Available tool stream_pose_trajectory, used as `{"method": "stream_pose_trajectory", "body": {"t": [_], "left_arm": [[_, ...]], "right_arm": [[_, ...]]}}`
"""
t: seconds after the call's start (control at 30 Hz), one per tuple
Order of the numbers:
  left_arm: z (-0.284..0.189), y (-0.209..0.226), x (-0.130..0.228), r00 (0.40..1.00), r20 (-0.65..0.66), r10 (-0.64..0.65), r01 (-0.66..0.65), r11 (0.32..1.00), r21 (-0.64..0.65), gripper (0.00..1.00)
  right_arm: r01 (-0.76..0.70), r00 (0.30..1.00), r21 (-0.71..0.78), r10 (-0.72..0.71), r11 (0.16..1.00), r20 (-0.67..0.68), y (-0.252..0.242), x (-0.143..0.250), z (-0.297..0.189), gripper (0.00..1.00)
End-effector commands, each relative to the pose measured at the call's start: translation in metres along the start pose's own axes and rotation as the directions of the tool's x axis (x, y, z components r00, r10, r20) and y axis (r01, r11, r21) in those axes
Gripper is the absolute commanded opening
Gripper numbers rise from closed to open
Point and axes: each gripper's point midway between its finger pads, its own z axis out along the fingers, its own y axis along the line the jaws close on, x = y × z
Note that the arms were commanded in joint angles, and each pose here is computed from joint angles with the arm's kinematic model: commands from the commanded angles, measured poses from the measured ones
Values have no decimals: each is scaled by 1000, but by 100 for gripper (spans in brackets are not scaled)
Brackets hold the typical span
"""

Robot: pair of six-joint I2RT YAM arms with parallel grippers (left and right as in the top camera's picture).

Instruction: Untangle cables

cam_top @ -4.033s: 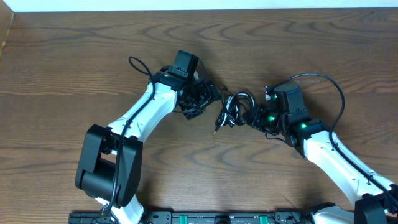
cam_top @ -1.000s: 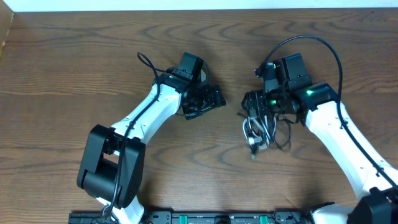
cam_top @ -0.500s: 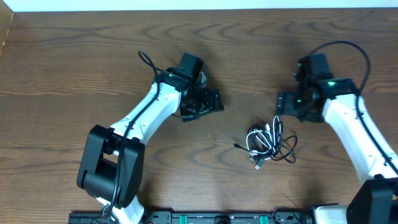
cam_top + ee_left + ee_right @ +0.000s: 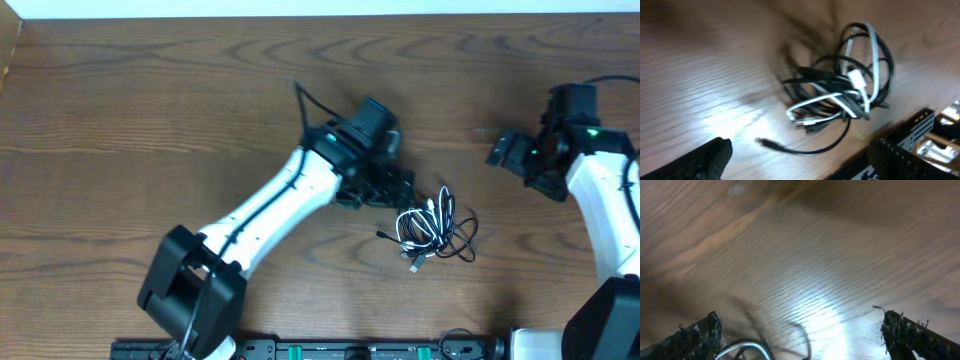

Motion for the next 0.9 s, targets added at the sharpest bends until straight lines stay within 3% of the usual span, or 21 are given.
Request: {"method": "stream_pose_trajectory", "body": {"t": [0.0, 0.2, 0.6, 0.63, 0.7, 0.73, 0.87], "left_arm": [[12, -3, -3, 999, 30, -24, 25, 999, -46, 91], [29, -14, -6, 995, 85, -47, 54, 995, -87, 91], [95, -27, 8, 999, 32, -25, 28, 995, -93, 91], [100, -25, 9, 999, 27, -26, 28, 995, -97, 88], [106, -19, 7, 999, 22, -35, 37, 994, -106, 59], [106, -17, 6, 999, 24, -40, 43, 993, -107, 49], [100, 1, -8, 996, 56, -72, 79, 988, -134, 22]], "right_arm": [[-49, 999, -17, 49, 999, 0, -3, -6, -1, 99], [-47, 999, -24, 46, 999, -10, -1, -3, 0, 99], [-46, 999, -49, 44, 998, -22, 3, -1, 1, 99], [-41, 999, -57, 39, 998, -26, 5, 0, 1, 99], [-32, 999, -61, 30, 998, -29, 8, 2, 1, 99], [-26, 999, -63, 24, 998, -30, 10, 3, 1, 99], [14, 999, -72, -17, 997, -40, 18, 8, 1, 96]]}}
